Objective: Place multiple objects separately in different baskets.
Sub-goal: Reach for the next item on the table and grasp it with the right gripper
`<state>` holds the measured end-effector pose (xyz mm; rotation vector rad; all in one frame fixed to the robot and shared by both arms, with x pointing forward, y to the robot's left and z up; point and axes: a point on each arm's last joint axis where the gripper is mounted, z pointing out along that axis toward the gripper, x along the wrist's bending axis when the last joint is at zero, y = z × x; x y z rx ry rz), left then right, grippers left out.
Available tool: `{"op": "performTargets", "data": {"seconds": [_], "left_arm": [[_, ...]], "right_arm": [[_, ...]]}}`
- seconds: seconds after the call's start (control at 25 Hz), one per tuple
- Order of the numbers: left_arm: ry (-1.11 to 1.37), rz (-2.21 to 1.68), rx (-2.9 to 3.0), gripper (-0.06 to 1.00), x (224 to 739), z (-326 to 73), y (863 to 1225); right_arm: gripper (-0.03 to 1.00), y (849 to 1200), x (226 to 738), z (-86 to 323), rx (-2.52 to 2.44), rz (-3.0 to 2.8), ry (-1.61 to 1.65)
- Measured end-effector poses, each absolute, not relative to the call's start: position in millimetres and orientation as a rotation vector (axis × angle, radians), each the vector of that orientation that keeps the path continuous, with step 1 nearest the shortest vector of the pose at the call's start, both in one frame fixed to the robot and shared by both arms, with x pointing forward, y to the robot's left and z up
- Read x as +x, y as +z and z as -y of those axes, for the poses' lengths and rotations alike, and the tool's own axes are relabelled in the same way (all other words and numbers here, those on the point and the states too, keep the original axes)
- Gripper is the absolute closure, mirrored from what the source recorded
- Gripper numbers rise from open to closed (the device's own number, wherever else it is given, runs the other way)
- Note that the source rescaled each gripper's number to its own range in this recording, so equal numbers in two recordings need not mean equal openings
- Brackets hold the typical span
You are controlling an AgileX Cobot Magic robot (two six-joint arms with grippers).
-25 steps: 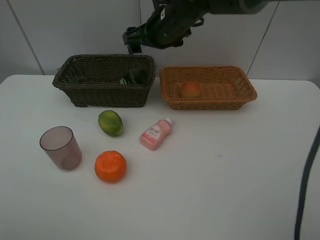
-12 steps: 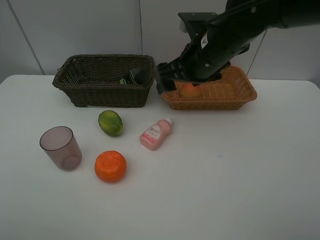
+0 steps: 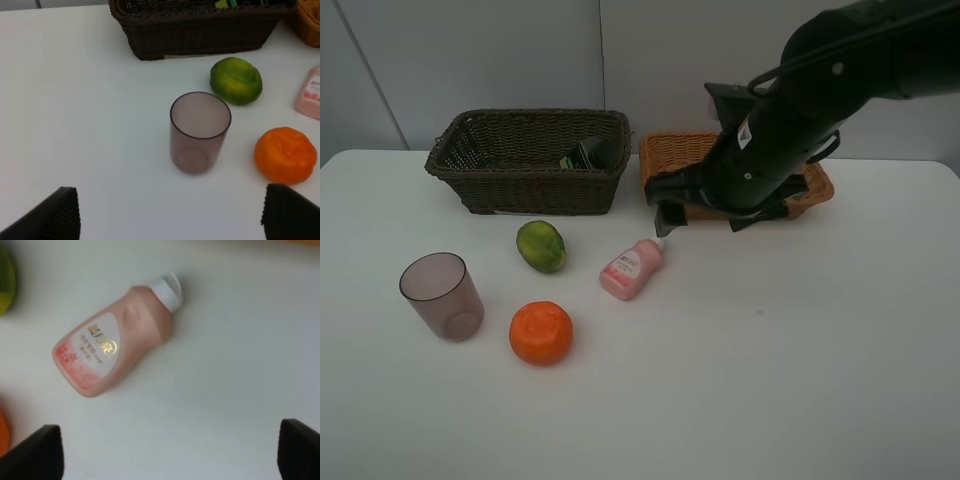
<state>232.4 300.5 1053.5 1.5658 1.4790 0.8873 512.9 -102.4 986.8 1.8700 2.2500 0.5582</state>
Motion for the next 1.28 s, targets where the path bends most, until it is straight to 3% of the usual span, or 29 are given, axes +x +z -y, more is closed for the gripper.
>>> {"op": "performTargets", "data": {"seconds": [0.4,0.64,1.0,1.28], "left_arm": [[0.887,-1.479,1.566,0.01,232.4,-300.5,1053.5],[0.887,-1.479,1.566,0.01,232.4,-300.5,1053.5],[0.887,-1.479,1.566,0.01,232.4,-300.5,1053.5],[0.887,-1.479,1.566,0.01,232.4,-300.5,1053.5]], "right_arm": [[0.09,958.7,561.2,59.9,2.216,-1.988,0.257],[0.09,953.4,576.6,30.7,2.349,-1.849,0.314],[0.09,916.6,573.4,18.2,2.468,-1.738,0.228],[0.09,915.0,575.0,12.6,2.538,-1.640,0.307]]}}
